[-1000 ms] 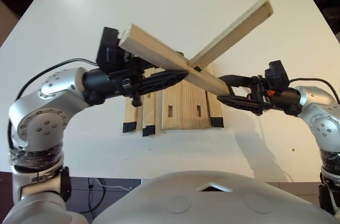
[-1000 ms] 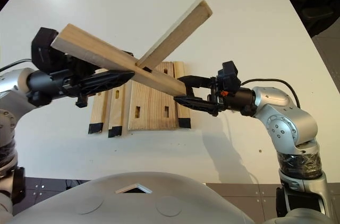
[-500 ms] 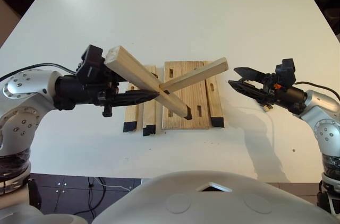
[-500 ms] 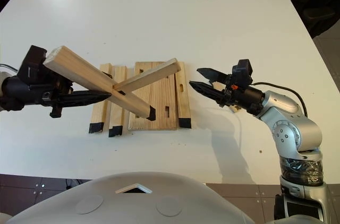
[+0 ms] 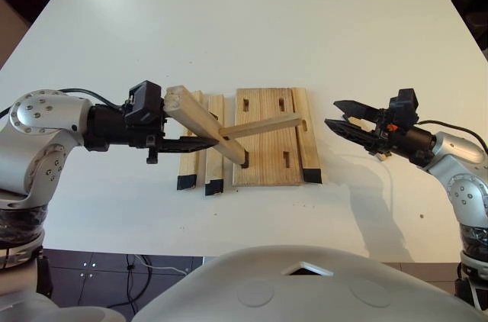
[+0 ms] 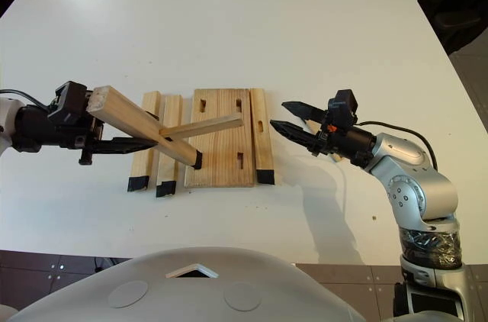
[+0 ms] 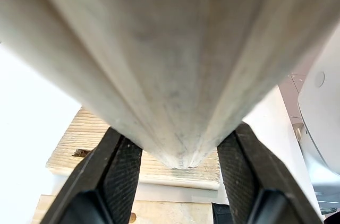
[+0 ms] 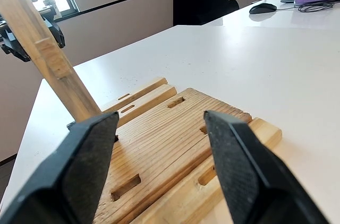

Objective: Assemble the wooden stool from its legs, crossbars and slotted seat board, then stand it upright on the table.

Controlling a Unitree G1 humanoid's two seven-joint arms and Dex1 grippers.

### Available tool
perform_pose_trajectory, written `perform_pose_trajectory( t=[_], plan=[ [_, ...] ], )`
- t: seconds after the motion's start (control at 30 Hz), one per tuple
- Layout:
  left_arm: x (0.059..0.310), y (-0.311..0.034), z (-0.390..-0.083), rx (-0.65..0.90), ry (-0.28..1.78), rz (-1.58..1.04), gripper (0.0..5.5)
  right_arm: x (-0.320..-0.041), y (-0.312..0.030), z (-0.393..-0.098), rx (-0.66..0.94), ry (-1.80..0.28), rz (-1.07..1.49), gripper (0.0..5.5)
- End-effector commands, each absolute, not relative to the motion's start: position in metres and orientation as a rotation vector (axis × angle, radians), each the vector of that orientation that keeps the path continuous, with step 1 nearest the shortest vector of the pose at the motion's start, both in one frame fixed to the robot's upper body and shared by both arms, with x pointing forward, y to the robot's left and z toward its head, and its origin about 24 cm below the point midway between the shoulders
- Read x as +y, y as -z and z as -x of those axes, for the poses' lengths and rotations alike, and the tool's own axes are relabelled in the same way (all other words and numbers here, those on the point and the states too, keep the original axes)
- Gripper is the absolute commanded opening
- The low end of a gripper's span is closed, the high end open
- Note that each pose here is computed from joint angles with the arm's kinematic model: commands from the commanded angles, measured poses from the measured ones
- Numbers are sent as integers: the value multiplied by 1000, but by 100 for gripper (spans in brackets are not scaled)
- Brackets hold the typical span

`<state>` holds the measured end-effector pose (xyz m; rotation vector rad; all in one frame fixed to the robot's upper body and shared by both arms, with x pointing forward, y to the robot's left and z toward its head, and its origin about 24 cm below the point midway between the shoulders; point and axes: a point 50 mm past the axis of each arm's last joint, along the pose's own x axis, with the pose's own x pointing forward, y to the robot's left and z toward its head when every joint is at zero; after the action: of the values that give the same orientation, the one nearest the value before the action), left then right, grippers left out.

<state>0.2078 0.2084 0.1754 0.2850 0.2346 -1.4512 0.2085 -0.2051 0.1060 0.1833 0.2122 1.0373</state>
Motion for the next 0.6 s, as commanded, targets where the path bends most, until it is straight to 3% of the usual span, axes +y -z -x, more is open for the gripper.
perform_pose_trajectory(
  t=[0.03,0.23,0.6],
  plan=[
    [209,-162,-207,303,1455,-367,203,-205,-106,-210,211,-1037,-160,295],
    [211,-153,-210,340,1472,-484,203,-203,-103,-212,216,-1037,-140,295],
    [199,-126,-205,426,1544,-414,203,-199,-96,-210,224,-1033,-136,295]
  ],
)
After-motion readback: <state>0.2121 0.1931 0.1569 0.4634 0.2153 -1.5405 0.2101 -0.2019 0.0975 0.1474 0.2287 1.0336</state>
